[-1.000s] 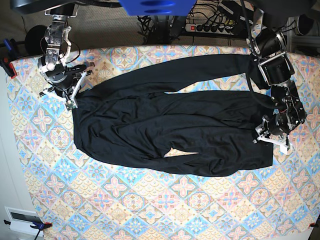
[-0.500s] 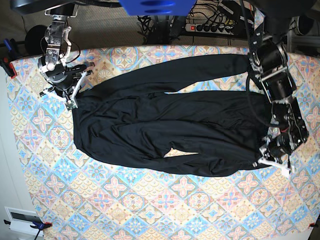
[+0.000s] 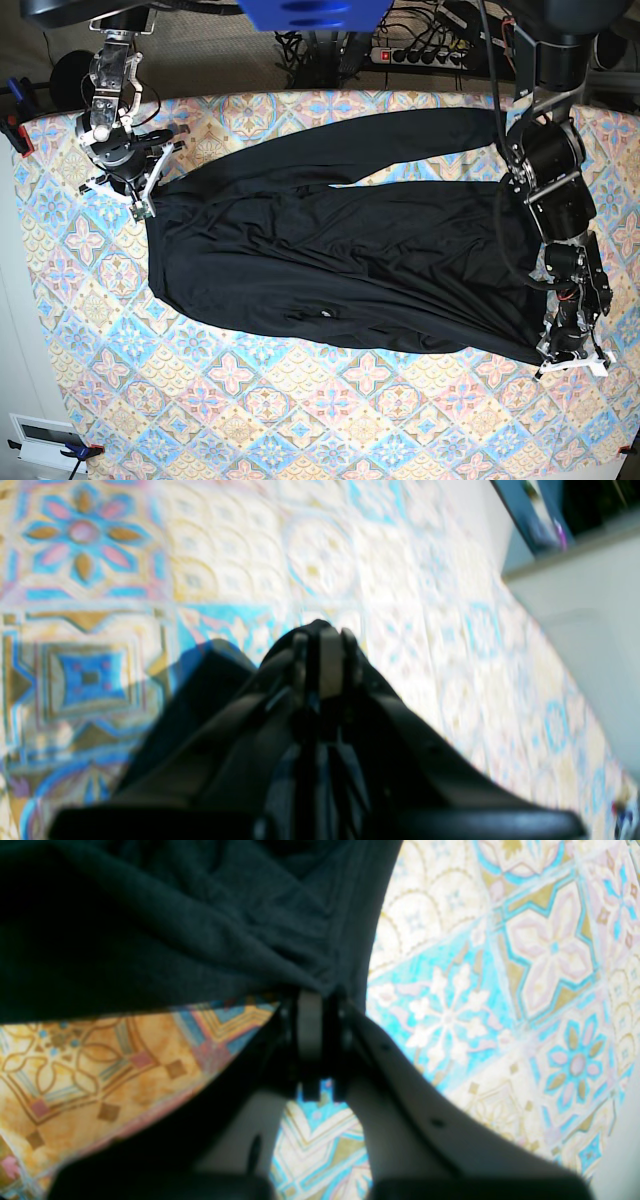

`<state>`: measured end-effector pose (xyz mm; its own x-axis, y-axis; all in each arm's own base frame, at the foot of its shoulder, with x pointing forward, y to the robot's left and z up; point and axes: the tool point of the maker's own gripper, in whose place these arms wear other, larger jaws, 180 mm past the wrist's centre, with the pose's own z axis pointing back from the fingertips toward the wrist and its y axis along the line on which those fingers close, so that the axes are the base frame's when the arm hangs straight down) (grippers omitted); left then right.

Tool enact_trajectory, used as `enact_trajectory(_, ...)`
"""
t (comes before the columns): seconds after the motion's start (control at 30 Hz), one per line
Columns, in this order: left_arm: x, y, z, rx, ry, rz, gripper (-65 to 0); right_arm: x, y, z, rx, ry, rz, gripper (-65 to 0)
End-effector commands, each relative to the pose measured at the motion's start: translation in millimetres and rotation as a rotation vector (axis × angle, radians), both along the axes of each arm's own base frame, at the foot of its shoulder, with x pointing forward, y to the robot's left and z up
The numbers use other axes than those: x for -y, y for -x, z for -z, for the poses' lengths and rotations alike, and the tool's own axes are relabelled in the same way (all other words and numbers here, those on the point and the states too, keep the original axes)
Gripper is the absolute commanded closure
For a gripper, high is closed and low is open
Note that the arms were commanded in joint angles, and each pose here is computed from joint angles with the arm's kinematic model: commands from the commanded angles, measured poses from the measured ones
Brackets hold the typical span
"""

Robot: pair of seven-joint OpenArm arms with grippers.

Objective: Layout the t-shirt on the table in an organized manner, then fold the t-shirt properly
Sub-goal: 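Reach the left gripper along the shirt and grasp its hem, then drag the hem with the left gripper back toward the collar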

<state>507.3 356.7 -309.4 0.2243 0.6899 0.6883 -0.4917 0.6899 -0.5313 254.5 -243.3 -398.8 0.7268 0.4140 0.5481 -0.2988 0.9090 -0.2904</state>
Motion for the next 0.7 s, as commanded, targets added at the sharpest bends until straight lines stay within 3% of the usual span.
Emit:
enact_trajectory(0.0, -20, -14, -40, 0.095, -0.041, -0.046, 0.0, 4, -8, -12, 0.043, 0.013, -0.005, 0.0)
enact_trajectory(0.13, -23, -30, -62, 0.136, -0.086, -0.069, 0.0, 3, -7, -11, 0.041, 0.012, -0.006, 0.0)
enact_trajectory(0.3, -1, -63, -106, 0.213, -0.241, -0.057, -1.6, 3, -6, -11, 0.038, 0.013, -0.006, 0.0)
enact_trajectory(0.4, 13, -78, -128, 0.228, -0.325, -0.056, -8.4, 3, -6, -11, 0.038, 0.014, -0.008, 0.0)
enact_trajectory(0.5, 12, -78, -132, 0.162, -0.392, -0.121, -17.3, 1, -9, -19, 0.060, 0.020, -0.015, 0.0)
enact_trajectory(0.67, 12, -72, -115, 0.091, -0.400, -0.125, -26.9, -2, -14, -32, 0.097, 0.029, -0.028, 0.0)
